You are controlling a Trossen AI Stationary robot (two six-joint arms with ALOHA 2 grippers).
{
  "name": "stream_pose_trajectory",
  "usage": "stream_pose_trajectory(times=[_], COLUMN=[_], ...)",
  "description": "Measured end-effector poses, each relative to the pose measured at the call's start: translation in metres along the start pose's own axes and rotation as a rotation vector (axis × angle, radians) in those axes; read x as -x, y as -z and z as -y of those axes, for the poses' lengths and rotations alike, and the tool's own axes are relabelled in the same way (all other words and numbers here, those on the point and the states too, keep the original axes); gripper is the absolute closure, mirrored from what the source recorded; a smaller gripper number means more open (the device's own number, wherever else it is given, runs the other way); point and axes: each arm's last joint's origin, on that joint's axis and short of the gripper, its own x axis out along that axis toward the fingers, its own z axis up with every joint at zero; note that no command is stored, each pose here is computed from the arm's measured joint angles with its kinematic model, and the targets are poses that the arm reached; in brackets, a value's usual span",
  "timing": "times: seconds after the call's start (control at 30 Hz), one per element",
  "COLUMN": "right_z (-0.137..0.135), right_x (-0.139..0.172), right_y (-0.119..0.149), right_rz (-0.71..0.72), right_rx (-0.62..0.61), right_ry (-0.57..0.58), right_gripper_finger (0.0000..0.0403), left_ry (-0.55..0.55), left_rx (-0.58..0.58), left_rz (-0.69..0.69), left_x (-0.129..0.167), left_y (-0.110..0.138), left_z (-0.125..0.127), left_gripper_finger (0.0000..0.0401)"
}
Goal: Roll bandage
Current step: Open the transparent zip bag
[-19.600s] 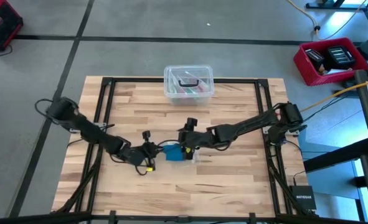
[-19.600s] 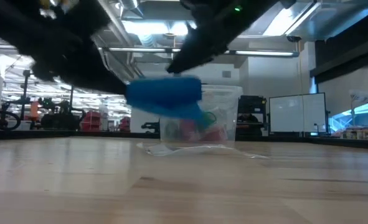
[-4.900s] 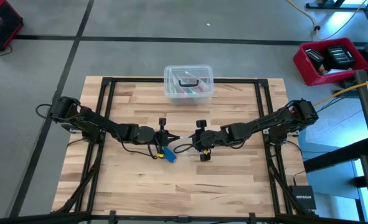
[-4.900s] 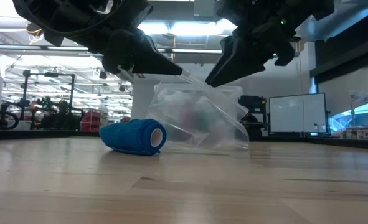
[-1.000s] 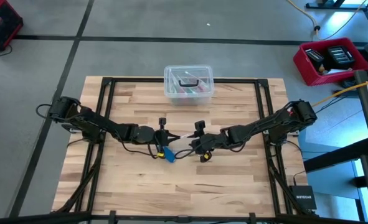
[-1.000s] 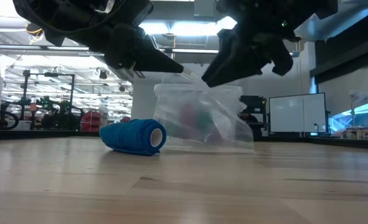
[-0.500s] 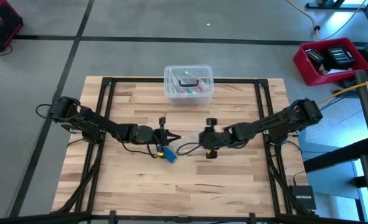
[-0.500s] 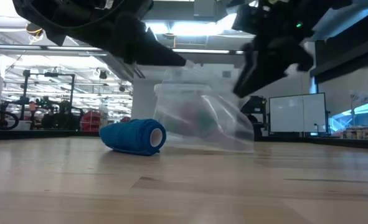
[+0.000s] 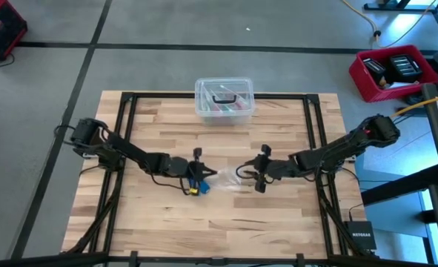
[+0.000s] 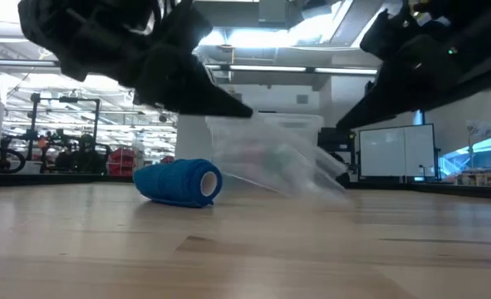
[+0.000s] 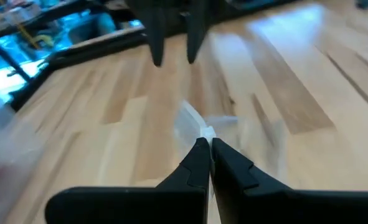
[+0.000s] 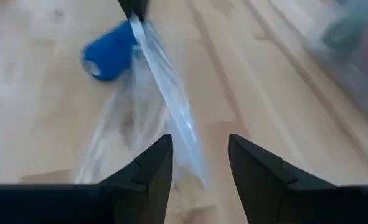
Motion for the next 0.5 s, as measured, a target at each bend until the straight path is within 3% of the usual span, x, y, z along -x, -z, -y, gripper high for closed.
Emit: stream_pose_trajectory(times=[0.1,0.3,0.43,0.5], right_z=[-0.002,-0.009,-0.013,-0.014], right_x=[-0.003,-0.017,-0.024,-0.029], right_y=[-0.001,0.003,0.004,0.006], right_rz=[0.036,0.053,0.040,0.033], right_rx=[0.037,0.263,0.295,0.311], right_ry=[-0.027,-0.083,-0.111,-0.069], right_gripper_finger=[0.0245,0.0245,0.0245,0.0244], left_ry=[0.025,0.010,-0.015,-0.016], left_rx=[-0.065,-0.194,-0.250,-0.263], left_rz=[-0.019,-0.011,-0.014,-0.007], left_x=[-0.007,-0.016,-0.018,-0.018], left_y=[0.004,0.000,-0.002,-0.005], left_z=[0.007,0.007,0.004,0.004], left_gripper_finger=[0.0400,0.0400,0.0400,0.0400])
